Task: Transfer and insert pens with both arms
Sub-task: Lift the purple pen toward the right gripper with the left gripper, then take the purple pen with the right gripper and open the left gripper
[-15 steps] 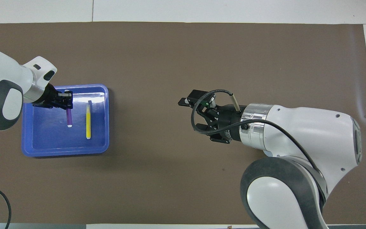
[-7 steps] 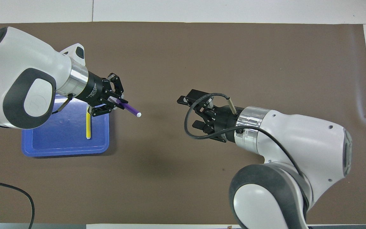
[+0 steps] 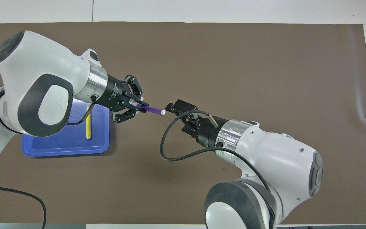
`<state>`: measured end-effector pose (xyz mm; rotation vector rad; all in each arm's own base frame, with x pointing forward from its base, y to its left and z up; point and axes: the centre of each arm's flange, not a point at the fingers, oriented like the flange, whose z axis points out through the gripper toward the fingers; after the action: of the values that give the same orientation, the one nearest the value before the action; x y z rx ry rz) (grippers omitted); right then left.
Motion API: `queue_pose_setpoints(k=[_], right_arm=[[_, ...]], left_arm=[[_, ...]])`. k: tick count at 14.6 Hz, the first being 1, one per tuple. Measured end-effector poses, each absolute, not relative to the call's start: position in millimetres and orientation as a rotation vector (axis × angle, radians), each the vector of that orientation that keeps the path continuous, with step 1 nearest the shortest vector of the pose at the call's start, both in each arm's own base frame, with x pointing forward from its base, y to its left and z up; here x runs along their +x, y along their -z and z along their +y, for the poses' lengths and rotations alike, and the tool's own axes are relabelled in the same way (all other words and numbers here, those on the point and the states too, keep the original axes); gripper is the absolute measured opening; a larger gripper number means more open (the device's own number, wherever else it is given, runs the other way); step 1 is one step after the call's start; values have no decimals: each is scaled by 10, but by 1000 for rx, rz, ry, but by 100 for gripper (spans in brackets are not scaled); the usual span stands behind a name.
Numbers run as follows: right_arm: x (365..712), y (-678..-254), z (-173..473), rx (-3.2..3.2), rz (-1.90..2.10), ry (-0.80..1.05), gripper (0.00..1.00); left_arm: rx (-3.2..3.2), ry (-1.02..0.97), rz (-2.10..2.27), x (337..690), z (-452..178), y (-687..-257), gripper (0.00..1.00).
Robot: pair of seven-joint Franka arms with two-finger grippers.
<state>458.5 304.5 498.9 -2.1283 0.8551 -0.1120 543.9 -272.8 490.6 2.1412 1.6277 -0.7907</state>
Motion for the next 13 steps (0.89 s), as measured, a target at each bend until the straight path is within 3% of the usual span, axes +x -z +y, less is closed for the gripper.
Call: queue_pose_setpoints(k=[7,13], right_arm=[[4606,-4892,3048,-2142,859,94,96],[4617,-4932,3055,-2137,854,100,74]], left_arm=[[2033,949,1665,5190,-2872,-4798,17],[1993,986,1684,5138,-2870,-4773,17]])
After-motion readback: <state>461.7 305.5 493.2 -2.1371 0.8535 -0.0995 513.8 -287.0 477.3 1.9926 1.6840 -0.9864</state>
